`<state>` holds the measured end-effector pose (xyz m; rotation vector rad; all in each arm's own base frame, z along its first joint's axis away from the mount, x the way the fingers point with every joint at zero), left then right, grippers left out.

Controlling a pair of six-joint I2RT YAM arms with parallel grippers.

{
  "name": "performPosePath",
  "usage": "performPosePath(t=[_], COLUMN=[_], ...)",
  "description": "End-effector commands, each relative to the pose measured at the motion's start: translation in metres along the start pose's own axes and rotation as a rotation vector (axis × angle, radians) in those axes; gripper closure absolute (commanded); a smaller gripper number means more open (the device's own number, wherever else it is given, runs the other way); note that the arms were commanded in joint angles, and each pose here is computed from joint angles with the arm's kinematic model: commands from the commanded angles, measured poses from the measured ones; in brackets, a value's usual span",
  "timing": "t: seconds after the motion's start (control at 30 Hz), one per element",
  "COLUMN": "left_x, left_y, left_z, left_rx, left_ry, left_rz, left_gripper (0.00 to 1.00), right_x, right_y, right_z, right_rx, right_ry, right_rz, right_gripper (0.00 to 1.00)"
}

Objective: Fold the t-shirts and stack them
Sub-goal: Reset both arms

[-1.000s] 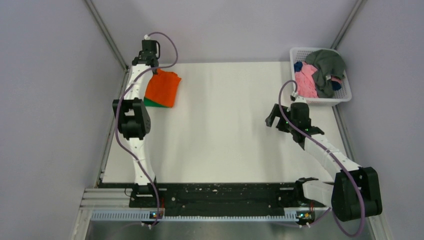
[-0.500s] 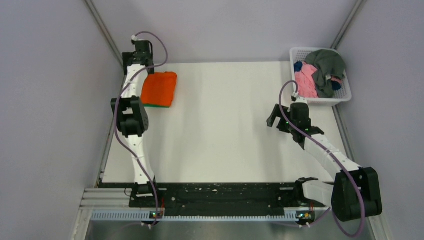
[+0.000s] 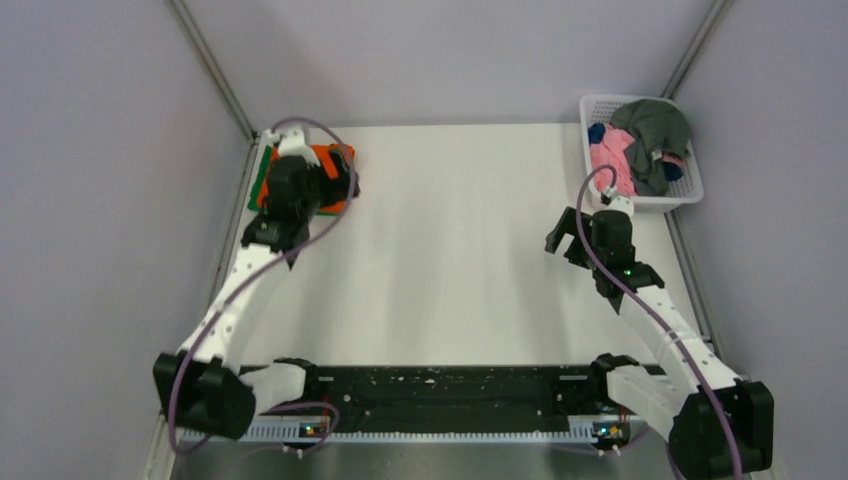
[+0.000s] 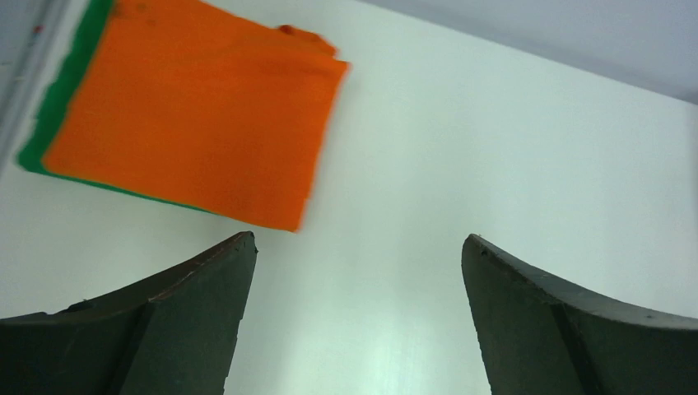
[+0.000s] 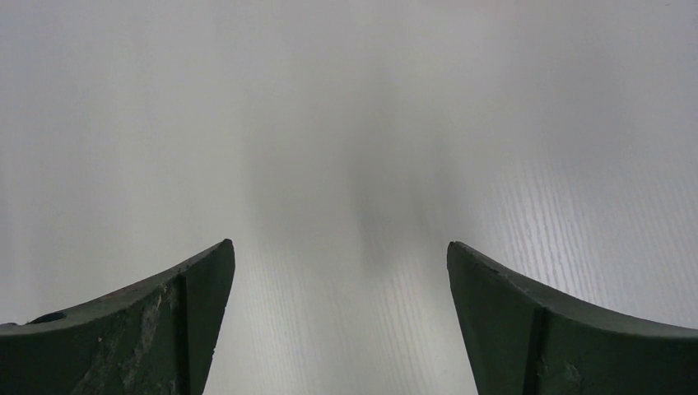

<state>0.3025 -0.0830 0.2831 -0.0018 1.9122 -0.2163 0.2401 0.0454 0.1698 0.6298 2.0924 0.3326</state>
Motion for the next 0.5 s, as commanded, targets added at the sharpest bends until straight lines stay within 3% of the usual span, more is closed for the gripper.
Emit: performPosePath(t=[0.0,0.2,0.47], left_x=[0.06,0.124,0.126], left_y=[-0.032,-0.006,0.005], left_z=[-0.031,-0.057,-0.066], left_rx=[0.098,0.003,-0.055], left_ry=[0.035,0.13,0.092], left_rz=[-0.093,-0.065,-0.058], left_gripper=[0.01,0.01,0.01], right_x=[-0.021,-0.013,-0.014], right_y=[0.0,-0.012,-0.011], right_z=[-0.019,-0.028,-0.03], right_rx=[0.045,0.074,0.042], right_ry=[-0.105,-0.118,-0.143], right_rz=[0.006,0.02,0.022], right_gripper=[0.01,0.01,0.01])
Point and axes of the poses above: each gripper's point midway between its finger pads, its own z axis out along the fingers, its own y axis along the line the jaws close on, x = y × z, the point moved 7 cm from there along -z, back along the fingers, and after that the axes turned 12 degrees about z, right-handed, at the moved point
